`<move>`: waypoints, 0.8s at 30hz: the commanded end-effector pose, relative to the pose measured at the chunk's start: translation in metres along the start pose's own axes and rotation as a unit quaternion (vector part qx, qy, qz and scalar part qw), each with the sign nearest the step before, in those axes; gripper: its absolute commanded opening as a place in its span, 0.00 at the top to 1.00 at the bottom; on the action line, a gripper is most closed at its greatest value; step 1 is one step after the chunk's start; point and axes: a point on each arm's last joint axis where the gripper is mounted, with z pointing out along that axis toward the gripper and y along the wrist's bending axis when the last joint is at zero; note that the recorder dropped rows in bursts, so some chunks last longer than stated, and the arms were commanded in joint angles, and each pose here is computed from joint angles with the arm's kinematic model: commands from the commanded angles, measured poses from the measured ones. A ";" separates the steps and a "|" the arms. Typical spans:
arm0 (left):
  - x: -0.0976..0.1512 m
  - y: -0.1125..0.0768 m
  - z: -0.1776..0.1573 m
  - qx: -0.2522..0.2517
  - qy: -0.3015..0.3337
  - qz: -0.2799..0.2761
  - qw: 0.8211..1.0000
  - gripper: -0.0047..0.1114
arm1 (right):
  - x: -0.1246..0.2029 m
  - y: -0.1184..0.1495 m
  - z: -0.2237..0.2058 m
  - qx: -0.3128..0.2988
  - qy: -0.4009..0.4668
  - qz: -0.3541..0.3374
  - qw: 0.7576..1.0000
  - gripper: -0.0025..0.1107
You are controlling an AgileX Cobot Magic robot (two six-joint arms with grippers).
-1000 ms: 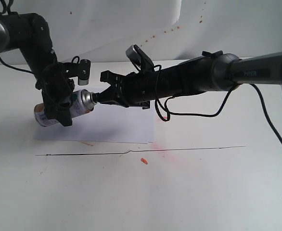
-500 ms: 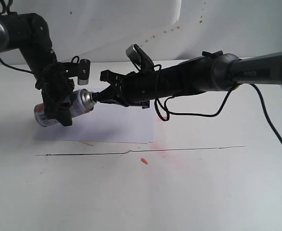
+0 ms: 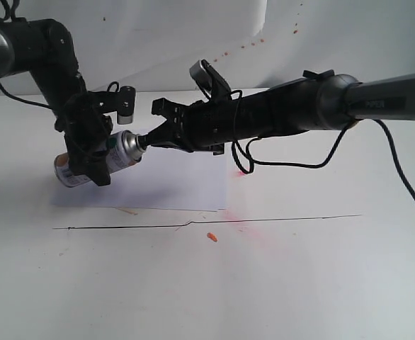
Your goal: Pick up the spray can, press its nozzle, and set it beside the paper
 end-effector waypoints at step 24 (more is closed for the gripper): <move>0.009 0.002 -0.080 -0.054 -0.215 -0.131 0.966 0.96 | 0.044 0.066 -0.235 0.293 -0.160 -0.262 0.905 0.98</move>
